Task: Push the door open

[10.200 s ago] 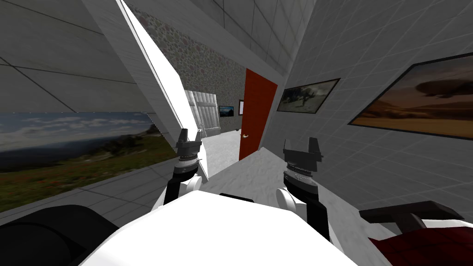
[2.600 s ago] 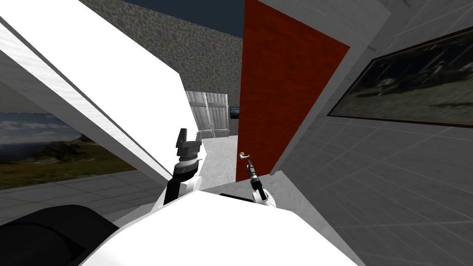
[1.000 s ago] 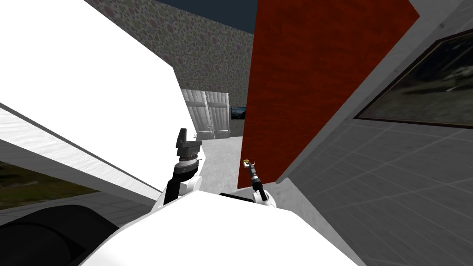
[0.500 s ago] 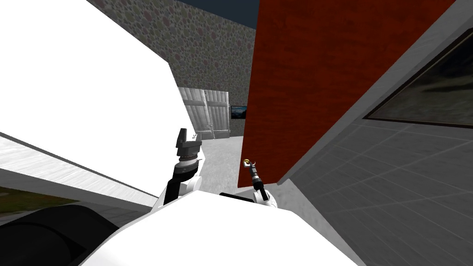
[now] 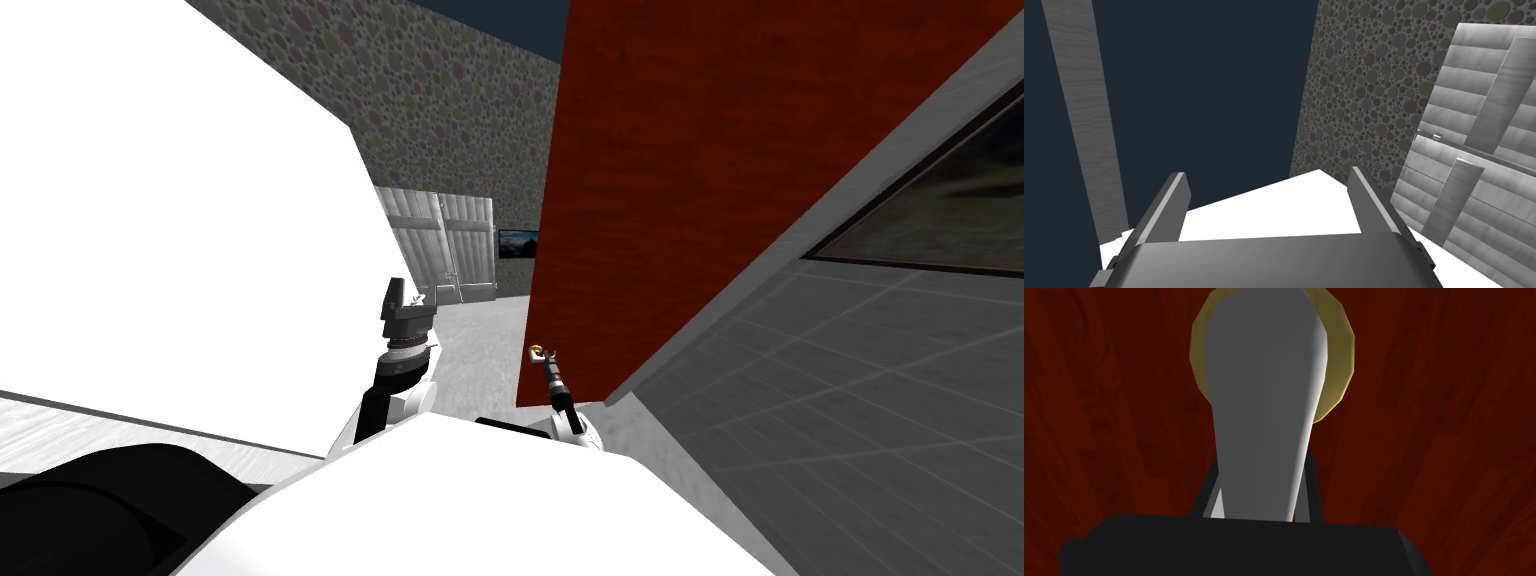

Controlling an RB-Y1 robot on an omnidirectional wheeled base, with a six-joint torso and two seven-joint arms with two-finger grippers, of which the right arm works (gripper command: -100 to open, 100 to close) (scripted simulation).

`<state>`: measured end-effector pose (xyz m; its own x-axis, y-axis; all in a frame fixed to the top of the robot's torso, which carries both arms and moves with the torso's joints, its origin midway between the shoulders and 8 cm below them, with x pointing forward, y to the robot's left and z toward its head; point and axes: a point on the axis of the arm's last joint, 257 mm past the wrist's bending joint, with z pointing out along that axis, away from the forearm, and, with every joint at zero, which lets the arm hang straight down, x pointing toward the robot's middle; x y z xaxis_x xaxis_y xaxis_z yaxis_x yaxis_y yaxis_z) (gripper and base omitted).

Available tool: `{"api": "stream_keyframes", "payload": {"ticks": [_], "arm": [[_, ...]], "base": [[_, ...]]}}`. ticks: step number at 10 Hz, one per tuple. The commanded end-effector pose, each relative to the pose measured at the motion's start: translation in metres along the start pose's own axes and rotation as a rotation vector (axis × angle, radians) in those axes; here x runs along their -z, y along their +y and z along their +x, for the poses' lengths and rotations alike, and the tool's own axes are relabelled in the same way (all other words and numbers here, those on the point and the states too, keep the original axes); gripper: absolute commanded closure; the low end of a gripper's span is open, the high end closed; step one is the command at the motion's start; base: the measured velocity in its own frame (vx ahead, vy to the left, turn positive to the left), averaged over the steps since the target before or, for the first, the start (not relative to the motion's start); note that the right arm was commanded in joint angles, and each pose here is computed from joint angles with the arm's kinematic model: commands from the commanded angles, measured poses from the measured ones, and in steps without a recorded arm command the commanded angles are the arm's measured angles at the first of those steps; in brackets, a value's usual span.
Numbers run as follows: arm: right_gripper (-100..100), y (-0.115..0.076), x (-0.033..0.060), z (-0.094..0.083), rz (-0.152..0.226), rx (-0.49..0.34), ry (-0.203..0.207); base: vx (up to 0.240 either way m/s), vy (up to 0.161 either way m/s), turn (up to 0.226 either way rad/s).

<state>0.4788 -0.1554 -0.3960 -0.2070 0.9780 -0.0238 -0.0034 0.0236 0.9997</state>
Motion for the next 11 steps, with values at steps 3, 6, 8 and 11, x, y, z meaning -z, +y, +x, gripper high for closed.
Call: {"api": "stream_keyframes", "payload": {"ticks": [3,6,8,11], "arm": [[100,0.005,-0.0005,-0.024,-0.006,0.011,-0.041],[100,0.004,0.001,-0.048,-0.004,0.012,-0.097],[100,0.004,0.0017,-0.055,-0.004,0.011,-0.116],[100,0.004,0.0031,-0.068,-0.003,0.008,-0.153]], "base": [[0.098,0.068,-0.026],[0.164,0.125,-0.083],[0.146,0.132,-0.053],[0.1,0.07,-0.039]]}}
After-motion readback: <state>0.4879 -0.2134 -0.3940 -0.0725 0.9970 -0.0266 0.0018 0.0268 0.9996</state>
